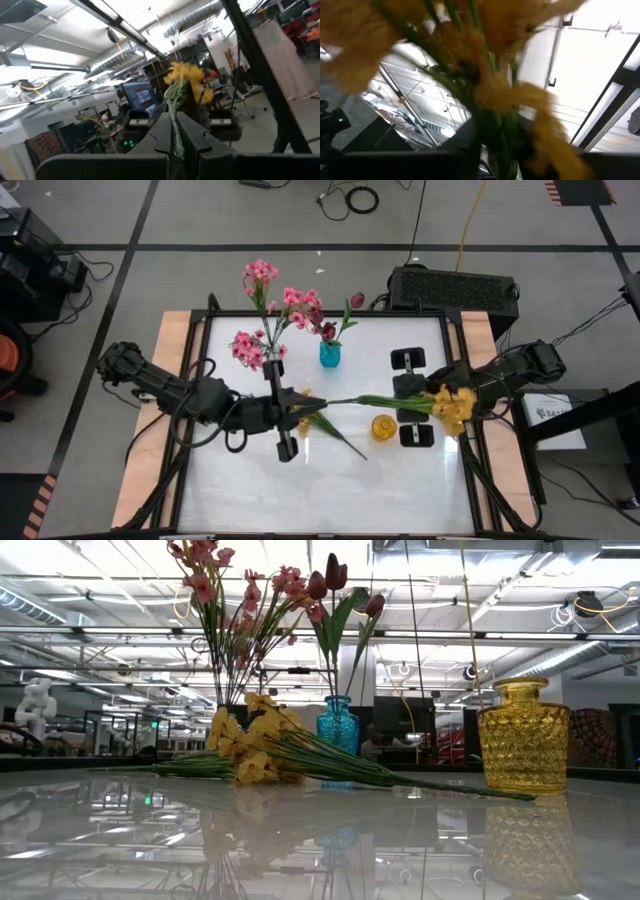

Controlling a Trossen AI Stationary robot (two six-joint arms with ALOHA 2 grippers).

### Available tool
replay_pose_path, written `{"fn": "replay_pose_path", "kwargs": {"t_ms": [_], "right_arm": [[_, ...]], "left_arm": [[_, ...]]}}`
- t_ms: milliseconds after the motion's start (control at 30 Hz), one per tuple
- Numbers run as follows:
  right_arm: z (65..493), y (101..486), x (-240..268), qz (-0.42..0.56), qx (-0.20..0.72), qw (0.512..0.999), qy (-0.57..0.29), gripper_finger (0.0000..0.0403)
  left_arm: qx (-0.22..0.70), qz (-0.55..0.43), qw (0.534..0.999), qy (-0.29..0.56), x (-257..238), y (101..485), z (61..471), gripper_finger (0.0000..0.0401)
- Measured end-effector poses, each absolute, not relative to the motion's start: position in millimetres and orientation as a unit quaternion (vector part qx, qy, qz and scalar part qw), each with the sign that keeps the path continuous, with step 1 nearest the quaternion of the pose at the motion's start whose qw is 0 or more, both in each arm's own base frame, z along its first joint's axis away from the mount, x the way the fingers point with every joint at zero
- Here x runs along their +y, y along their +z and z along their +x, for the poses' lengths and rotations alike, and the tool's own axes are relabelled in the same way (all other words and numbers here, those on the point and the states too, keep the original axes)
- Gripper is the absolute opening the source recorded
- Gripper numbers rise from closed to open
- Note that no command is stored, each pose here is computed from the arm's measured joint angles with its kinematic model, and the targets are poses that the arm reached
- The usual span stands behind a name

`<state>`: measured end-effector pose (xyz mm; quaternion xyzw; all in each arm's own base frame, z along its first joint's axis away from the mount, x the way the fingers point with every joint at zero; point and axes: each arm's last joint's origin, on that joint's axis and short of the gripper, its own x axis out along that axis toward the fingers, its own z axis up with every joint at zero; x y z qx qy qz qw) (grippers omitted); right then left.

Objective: Sort flowers into vase by color
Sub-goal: Put the top yellow flowers into the yellow vase

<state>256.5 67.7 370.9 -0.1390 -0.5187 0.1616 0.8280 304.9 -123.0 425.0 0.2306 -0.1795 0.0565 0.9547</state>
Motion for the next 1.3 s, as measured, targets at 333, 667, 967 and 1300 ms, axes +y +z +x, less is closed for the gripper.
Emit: {"fn": "replay_pose_path", "kwargs": {"t_ms": [333, 667, 967, 1300], "right_arm": [[251, 381, 63, -0.103, -0.478, 0.862, 0.133, 0.0007], [208, 403, 48, -0.046, -0.301, 0.951, 0.059, 0.0006], [168, 384, 34, 0.023, -0.082, 0.996, 0.009, 0.0006], [161, 354, 35, 0.109, 0.08, 0.991, 0.011, 0.0006]], "left_arm": [[-0.042, 0.262, 0.95, 0.163, -124, 408, 304, 0.011], [0.127, 0.283, 0.919, 0.242, -149, 371, 284, 0.03], [0.218, 0.189, 0.935, 0.208, -153, 334, 270, 0.031], [0.306, 0.191, 0.918, 0.166, -169, 283, 290, 0.0297]]}}
